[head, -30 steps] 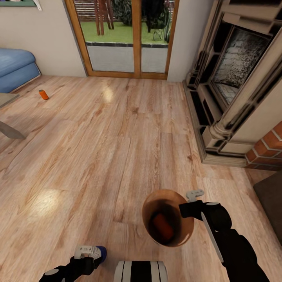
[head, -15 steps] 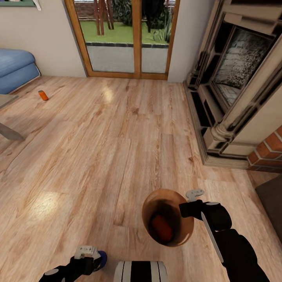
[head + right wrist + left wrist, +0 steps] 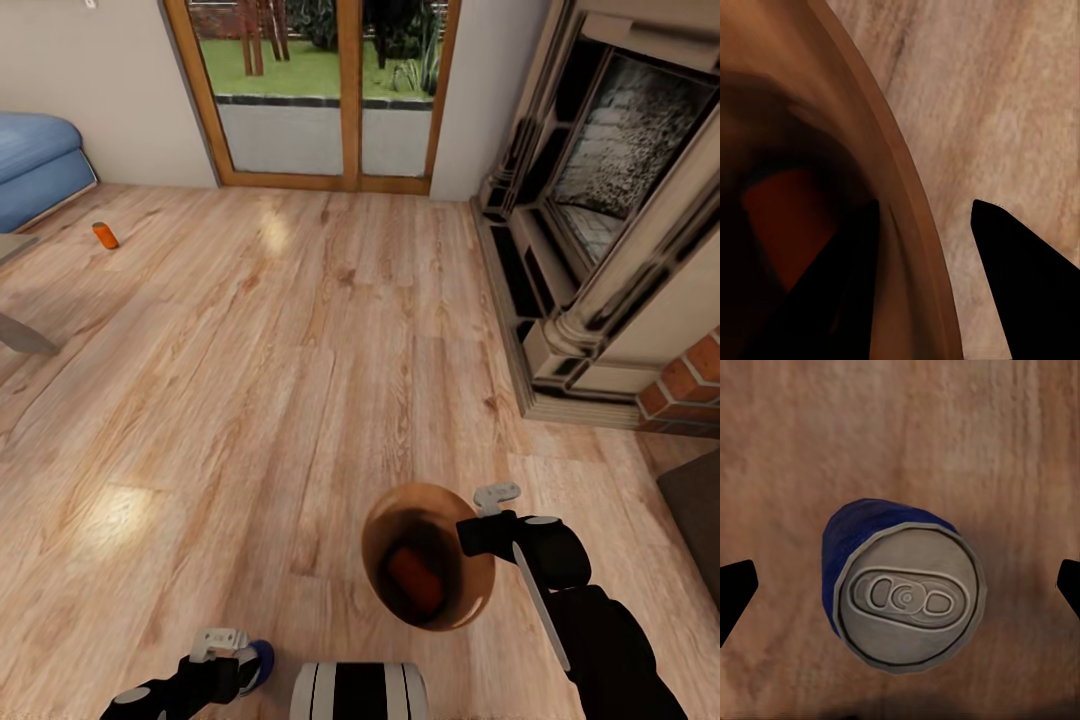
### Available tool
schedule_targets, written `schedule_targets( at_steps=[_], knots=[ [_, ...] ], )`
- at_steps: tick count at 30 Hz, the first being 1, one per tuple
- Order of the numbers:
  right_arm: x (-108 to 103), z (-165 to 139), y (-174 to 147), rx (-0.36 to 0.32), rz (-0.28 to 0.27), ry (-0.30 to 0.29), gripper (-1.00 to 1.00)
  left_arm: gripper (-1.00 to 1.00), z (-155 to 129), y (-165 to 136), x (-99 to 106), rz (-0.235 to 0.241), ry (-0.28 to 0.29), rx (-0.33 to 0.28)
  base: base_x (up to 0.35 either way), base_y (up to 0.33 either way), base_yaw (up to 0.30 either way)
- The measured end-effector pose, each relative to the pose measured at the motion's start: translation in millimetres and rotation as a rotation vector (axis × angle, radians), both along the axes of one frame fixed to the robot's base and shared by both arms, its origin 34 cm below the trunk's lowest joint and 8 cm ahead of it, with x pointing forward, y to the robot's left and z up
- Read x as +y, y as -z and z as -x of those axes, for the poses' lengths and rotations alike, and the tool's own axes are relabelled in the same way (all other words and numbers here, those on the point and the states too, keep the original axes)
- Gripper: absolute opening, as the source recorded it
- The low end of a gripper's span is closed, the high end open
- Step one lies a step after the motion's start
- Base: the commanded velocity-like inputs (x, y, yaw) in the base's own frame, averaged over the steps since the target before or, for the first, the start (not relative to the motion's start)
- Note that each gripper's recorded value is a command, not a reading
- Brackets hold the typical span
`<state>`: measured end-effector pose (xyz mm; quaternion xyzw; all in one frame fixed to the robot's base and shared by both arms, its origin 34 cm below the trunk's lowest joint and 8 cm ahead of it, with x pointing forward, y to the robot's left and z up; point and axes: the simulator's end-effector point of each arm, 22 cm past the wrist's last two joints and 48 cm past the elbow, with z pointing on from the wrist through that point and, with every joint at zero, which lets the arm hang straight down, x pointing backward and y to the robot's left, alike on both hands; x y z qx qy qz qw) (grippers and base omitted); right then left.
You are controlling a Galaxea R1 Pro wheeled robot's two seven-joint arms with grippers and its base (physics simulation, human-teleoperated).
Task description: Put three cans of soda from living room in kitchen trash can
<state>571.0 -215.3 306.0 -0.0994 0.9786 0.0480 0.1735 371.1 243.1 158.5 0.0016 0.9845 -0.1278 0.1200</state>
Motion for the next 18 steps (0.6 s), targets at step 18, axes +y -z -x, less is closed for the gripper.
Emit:
schedule_targets(
  at_steps=[18],
  knots=[
    [2, 4, 13, 0.023, -0.007, 0.002, -1.0, 1.0, 9, 9, -1, 0.005, 0.004, 0.025, 0.009, -0.004, 0.0]
  ],
)
